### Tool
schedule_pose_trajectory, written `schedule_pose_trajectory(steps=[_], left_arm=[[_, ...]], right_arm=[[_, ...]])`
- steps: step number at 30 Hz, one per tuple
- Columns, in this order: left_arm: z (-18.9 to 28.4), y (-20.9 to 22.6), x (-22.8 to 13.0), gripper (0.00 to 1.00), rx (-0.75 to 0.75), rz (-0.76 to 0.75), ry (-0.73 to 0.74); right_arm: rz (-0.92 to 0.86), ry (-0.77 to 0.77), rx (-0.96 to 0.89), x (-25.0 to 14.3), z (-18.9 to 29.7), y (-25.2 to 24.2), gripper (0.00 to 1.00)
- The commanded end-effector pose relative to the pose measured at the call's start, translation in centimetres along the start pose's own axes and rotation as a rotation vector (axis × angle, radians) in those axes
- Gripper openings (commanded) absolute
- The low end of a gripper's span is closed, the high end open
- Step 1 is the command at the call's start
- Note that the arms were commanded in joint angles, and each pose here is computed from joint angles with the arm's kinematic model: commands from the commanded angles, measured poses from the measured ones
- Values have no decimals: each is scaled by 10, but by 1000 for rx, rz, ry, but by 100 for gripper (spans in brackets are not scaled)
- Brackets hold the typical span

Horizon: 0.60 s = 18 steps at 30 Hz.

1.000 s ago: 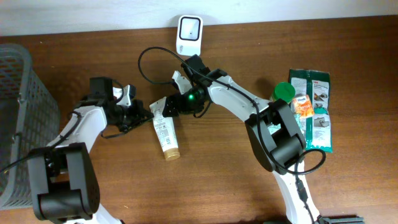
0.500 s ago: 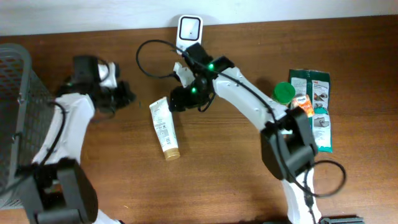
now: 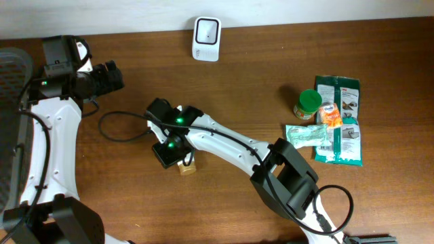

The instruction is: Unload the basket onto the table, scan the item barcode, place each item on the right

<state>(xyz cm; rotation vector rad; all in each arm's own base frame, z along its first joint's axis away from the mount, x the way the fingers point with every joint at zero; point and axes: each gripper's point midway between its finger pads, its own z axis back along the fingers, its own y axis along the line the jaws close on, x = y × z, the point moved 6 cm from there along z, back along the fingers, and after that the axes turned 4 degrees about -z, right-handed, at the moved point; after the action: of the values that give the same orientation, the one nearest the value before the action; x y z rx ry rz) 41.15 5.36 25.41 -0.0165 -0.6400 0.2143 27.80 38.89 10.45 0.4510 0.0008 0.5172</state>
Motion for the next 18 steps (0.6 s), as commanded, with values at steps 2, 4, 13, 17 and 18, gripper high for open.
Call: schedule_pose_trajectory(steps=[2, 4, 13, 17, 18], left_arm=[[2, 2, 2, 99, 14, -4, -9], [2, 2, 2, 99, 14, -4, -9], [2, 2, 2, 99, 14, -3, -9], [2, 2, 2, 99, 14, -4, -9], [2, 2, 2, 99, 14, -4, -9]], right_arm=[[-90, 28, -60, -6, -13, -21, 4], [-100, 45, -81, -9, -14, -25, 4], [-297, 31, -269, -1, 13, -105, 4], [-315, -85, -256, 27, 43, -168, 5], [-307, -129, -251, 35, 48, -179, 5]])
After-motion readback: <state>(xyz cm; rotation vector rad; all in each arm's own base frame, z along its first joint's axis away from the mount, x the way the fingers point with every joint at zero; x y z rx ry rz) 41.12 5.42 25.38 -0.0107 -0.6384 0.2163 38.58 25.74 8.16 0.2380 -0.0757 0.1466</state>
